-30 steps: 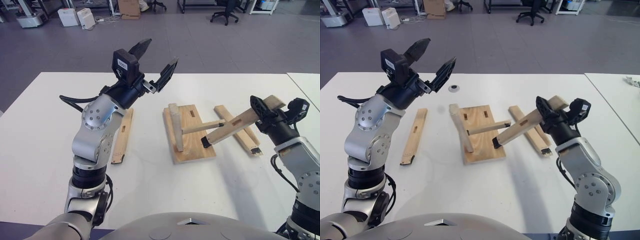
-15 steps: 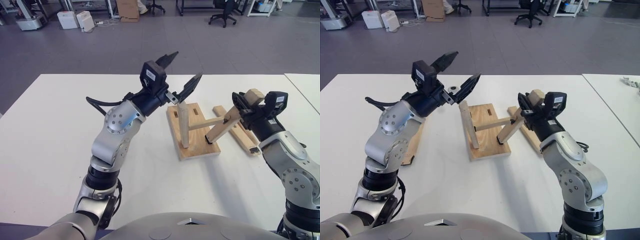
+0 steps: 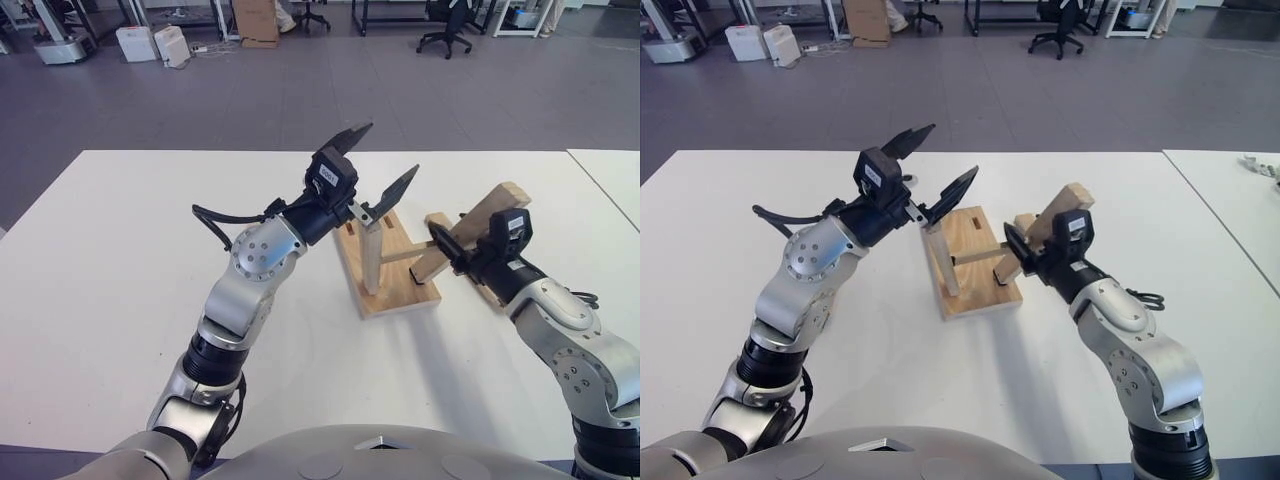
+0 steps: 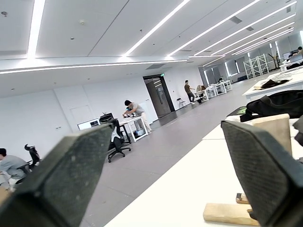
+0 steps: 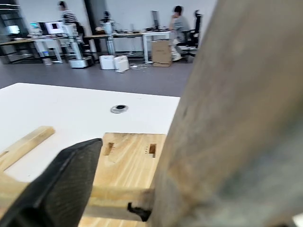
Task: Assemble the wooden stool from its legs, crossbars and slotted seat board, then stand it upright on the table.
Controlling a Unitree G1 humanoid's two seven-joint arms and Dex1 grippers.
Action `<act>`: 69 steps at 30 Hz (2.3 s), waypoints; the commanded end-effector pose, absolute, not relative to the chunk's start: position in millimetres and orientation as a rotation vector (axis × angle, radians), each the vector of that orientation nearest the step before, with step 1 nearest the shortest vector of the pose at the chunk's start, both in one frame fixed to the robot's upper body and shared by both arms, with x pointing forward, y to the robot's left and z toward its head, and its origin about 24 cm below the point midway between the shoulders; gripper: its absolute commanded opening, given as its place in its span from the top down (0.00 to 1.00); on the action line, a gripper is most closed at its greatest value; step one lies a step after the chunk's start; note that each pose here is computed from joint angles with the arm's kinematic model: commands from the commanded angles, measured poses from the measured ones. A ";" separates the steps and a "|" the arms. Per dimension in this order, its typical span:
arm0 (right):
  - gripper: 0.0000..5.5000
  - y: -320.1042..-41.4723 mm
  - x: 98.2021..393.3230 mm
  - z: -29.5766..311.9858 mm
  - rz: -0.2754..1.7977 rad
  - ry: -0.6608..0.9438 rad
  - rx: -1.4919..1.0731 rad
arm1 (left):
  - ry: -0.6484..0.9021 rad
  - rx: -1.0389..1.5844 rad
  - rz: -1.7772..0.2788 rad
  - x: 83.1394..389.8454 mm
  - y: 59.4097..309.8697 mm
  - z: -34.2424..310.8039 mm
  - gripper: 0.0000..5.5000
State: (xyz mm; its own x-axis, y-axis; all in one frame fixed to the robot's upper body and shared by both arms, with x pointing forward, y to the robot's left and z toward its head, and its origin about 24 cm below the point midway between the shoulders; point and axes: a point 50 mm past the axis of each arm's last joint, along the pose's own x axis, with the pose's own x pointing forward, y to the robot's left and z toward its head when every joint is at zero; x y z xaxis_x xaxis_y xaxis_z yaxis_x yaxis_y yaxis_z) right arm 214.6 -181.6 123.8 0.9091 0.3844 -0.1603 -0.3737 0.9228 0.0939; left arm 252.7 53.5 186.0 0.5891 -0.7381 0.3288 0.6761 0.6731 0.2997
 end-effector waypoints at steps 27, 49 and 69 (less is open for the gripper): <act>0.37 -209.0 248.9 217.2 0.793 -0.058 0.289 | -0.352 -0.019 -0.926 264.7 81.2 186.6 0.24; 0.37 -180.3 281.7 97.1 0.720 0.348 0.090 | 0.352 0.583 -1.082 187.1 196.4 98.3 0.24; 0.37 -250.1 277.9 107.2 0.670 0.383 -0.568 | 0.220 0.704 -0.598 302.1 210.2 68.4 0.24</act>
